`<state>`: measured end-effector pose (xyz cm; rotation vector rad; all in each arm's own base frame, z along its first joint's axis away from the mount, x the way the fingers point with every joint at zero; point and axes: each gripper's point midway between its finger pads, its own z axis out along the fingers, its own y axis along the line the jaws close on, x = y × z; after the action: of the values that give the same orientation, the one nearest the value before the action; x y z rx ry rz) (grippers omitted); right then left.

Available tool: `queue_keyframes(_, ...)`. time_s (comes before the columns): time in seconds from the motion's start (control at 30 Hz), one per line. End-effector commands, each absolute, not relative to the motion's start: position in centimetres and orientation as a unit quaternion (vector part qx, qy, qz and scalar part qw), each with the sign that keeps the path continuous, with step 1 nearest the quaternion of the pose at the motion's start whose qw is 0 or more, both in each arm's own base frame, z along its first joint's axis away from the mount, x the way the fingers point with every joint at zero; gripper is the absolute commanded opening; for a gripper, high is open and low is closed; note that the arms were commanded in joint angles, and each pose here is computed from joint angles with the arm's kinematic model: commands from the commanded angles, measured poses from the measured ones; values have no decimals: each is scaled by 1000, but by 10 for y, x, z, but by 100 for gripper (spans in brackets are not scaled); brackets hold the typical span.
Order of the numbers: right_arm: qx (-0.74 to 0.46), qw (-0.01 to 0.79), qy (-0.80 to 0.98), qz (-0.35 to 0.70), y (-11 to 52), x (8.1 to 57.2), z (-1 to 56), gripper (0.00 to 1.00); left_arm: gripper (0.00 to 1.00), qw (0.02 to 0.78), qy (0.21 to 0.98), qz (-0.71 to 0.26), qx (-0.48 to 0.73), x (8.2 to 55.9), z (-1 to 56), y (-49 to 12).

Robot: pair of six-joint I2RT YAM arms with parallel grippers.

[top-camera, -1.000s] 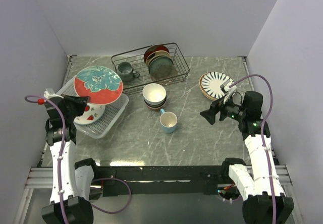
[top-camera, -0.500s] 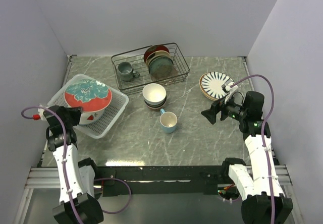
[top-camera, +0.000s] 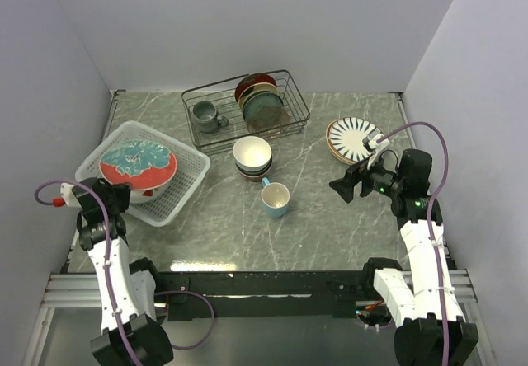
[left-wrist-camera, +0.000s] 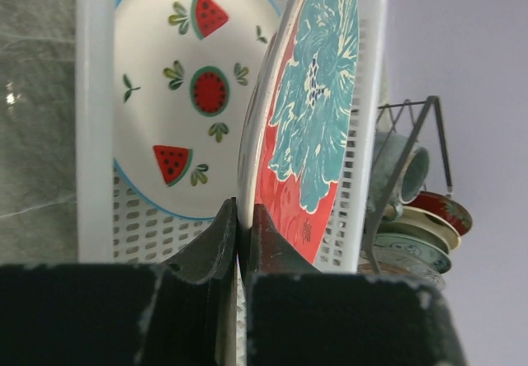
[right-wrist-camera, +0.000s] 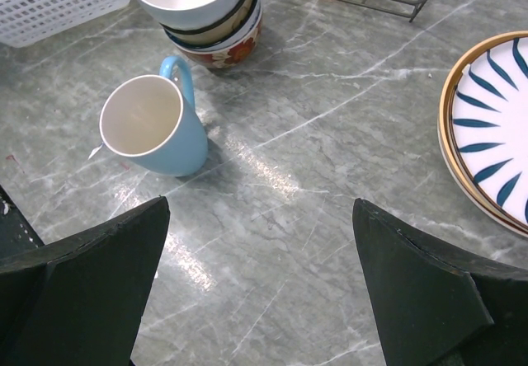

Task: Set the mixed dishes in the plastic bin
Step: Place the plate in the plastic bin.

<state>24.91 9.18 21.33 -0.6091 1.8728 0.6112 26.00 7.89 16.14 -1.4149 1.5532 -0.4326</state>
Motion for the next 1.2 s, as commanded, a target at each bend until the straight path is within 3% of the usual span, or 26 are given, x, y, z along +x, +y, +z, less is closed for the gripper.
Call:
queue_keyframes(0.0, -254, 529, 772, 243, 88, 255, 218, 100, 1, 552, 586, -221, -550, 280, 213, 86)
queue_keyframes(0.47, -251, 530, 773, 241, 86, 256, 218, 100, 1, 527, 604, -214, -558, 291, 190, 91)
queue_keyframes(0.77, -248, 528, 776, 240, 84, 257, 216, 100, 22, 512, 612, -205, -567, 294, 175, 94)
queue_keyframes(1.0, -247, 530, 775, 238, 84, 257, 217, 100, 44, 500, 619, -200, -572, 293, 164, 94)
queue_keyframes(1.17, -246, 530, 776, 238, 83, 258, 217, 100, 51, 494, 623, -199, -573, 292, 158, 93)
